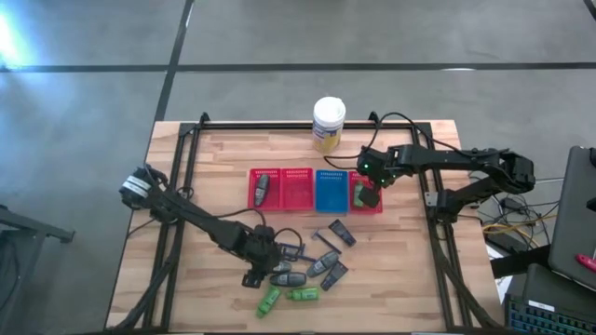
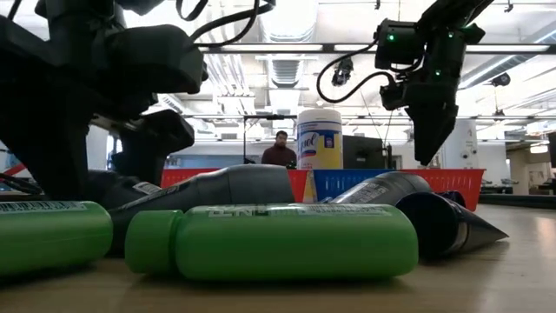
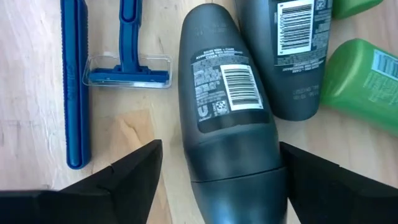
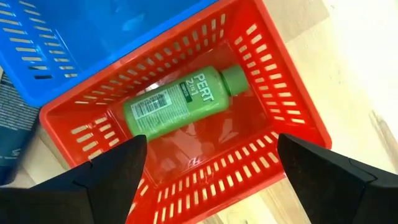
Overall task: Pick & Place Travel size toiletries
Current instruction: Put the black deodorant into the left red bin
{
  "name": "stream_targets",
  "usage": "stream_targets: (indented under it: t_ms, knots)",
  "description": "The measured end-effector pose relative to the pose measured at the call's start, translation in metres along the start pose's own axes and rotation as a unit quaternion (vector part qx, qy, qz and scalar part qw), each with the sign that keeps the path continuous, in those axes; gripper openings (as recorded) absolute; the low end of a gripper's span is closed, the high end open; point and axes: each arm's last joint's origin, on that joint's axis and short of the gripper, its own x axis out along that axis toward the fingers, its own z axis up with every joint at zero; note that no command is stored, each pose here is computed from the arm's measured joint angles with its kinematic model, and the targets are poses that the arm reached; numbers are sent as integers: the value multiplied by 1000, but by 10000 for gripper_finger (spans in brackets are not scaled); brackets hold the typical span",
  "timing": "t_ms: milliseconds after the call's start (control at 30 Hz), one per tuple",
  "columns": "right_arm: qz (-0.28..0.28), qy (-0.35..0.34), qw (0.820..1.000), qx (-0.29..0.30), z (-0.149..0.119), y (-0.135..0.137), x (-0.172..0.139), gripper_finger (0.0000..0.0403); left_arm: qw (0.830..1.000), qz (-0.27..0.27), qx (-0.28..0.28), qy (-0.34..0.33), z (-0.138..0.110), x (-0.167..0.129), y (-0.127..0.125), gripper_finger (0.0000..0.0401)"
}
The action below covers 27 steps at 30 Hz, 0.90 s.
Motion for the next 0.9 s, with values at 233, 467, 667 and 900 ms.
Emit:
stream_targets:
  t_ms: [233, 467, 667, 900]
  knots:
    - [2, -8, 1000, 0, 1, 0, 0, 359, 1000, 0, -4, 0, -2, 2, 1, 259]
    - [2, -9, 1000, -14, 2, 0, 0, 359, 999, -12, -48, 7, -7, 4, 2, 207]
    - [3, -12, 1000, -29, 2, 1, 0, 359, 994, -26, -106, 29, -3, -9, -1, 207]
    - [7, -28, 999, -30, 6, 1, 0, 359, 963, 22, -266, -28, -1, -52, 4, 207]
